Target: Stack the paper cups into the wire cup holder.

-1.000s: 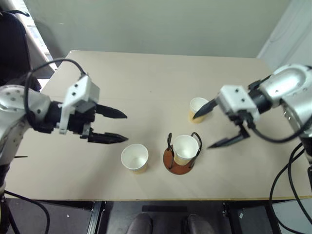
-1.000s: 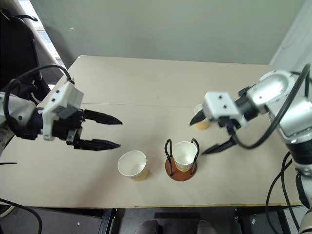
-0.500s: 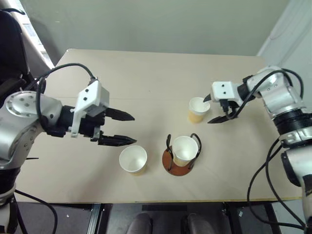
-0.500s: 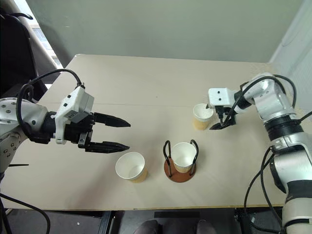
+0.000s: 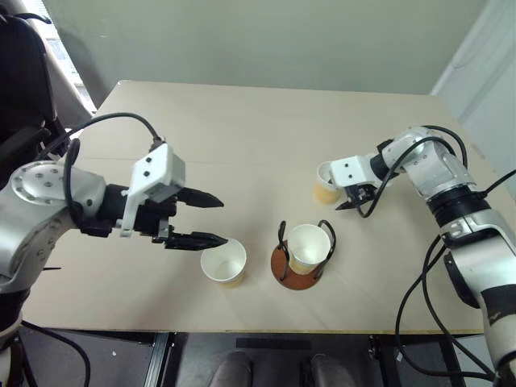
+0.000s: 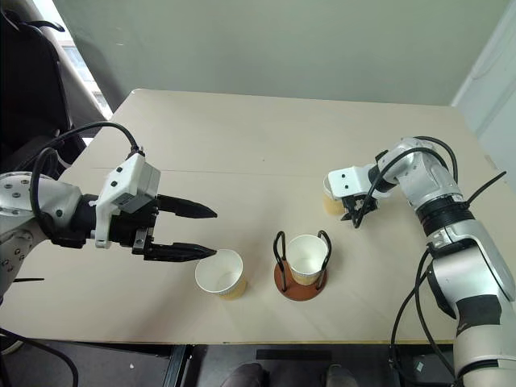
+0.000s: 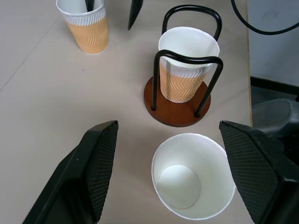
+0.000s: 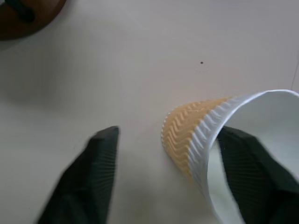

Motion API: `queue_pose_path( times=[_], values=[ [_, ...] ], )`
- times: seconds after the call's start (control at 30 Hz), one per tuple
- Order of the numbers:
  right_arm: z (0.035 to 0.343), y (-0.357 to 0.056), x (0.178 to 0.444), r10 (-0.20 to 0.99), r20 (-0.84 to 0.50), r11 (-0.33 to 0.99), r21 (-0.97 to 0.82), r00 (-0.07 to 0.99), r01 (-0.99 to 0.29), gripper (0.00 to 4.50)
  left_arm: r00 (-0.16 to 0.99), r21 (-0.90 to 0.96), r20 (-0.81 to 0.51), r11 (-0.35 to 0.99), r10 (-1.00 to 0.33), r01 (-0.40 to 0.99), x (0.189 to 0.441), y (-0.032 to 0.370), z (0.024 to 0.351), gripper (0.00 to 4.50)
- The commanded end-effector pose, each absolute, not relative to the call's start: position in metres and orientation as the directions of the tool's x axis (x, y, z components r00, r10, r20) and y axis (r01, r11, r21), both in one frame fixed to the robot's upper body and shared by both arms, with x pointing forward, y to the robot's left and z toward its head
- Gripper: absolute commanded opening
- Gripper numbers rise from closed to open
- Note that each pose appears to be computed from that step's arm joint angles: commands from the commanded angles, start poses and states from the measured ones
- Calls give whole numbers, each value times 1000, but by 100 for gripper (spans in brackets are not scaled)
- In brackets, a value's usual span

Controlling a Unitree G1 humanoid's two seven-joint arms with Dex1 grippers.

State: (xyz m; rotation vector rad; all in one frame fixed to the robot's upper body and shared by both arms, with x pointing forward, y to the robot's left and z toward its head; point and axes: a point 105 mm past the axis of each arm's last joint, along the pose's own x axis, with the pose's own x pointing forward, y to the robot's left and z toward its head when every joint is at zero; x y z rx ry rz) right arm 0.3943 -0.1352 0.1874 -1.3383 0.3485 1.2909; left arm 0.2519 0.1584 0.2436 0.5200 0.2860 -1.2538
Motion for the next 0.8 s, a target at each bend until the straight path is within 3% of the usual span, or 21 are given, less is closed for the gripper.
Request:
queue_pose_path(
  times=[0.03, 0.2, 0.4, 0.53, 0.63, 0.8],
  values=[
    [204, -135, 395, 487, -789, -285, -548, 373, -787, 173, 318, 264, -466, 213, -826, 941, 250, 157, 255, 372],
    [234, -138, 377, 531, -768, -313, -570, 358, -760, 2, 300, 261, -454, 197, -839, 945, 248, 153, 258, 372],
    [303, -144, 325, 660, -680, -265, -610, 320, -747, 2, 303, 256, -458, 202, -836, 945, 251, 155, 257, 372],
    [334, -126, 274, 772, -616, -294, -565, 157, -771, 2, 282, 250, -451, 184, -847, 951, 254, 149, 254, 372],
    [331, -109, 245, 793, -609, -380, -492, -2, -783, 2, 269, 247, -448, 171, -853, 954, 256, 146, 253, 372],
    [304, -89, 233, 750, -653, -476, -428, -101, -768, 2, 258, 245, -447, 160, -856, 956, 257, 143, 254, 372]
  ],
)
